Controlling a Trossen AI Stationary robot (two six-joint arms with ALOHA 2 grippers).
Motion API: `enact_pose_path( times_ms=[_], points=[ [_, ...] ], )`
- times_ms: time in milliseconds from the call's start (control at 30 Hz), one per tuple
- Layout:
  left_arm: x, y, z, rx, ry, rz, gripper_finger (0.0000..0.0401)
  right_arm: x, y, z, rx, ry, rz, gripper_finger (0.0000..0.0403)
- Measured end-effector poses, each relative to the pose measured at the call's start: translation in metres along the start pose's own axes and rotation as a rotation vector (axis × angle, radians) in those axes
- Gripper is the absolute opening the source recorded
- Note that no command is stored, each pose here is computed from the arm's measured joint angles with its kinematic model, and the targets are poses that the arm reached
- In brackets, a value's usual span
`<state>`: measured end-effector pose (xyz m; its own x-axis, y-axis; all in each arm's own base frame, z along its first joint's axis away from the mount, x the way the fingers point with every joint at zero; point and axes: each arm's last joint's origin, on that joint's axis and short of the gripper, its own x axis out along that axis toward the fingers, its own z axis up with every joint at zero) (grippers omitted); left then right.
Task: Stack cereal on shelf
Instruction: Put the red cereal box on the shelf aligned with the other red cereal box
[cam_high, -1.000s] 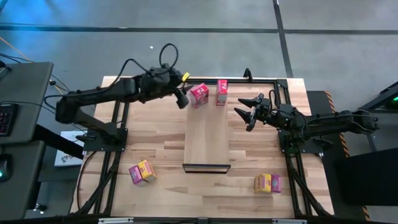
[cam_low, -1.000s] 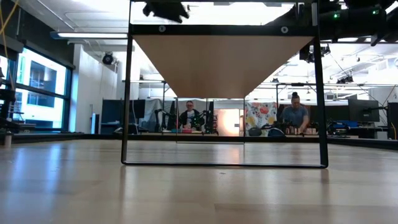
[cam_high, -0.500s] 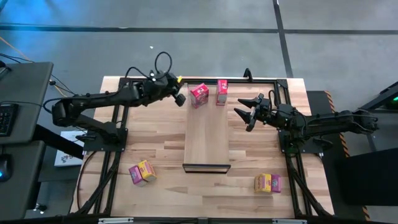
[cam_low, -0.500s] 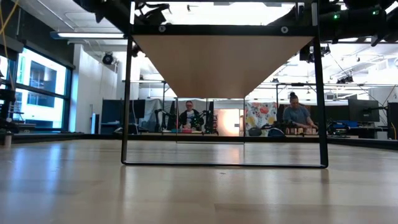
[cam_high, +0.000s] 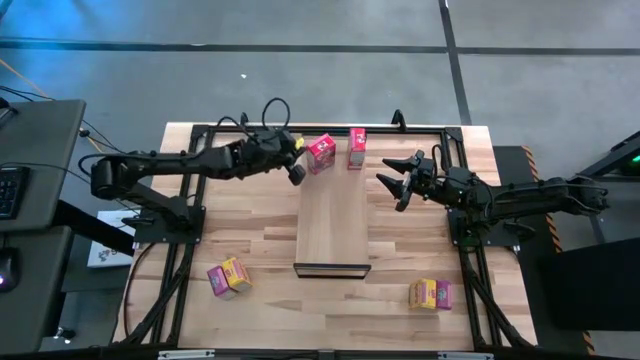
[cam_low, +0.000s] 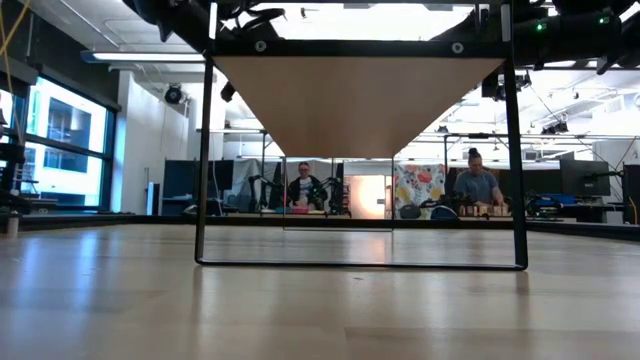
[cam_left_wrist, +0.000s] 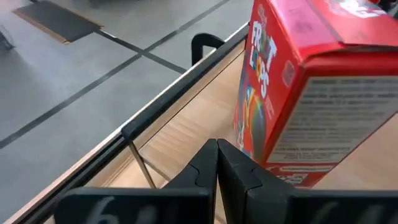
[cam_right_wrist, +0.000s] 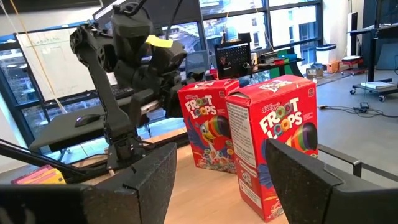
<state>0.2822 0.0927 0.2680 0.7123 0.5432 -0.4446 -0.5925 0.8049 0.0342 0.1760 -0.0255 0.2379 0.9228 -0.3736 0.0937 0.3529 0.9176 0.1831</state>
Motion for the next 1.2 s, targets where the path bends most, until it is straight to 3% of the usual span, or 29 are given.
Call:
enact_pose_path(
  times_ms=[1200],
  points=[
    [-0.031, -0.055, 0.0, 0.028, -0.076, -0.184, 0.0, 0.0, 0.0, 0.0, -0.004, 0.0, 0.0, 0.0238]
  ],
)
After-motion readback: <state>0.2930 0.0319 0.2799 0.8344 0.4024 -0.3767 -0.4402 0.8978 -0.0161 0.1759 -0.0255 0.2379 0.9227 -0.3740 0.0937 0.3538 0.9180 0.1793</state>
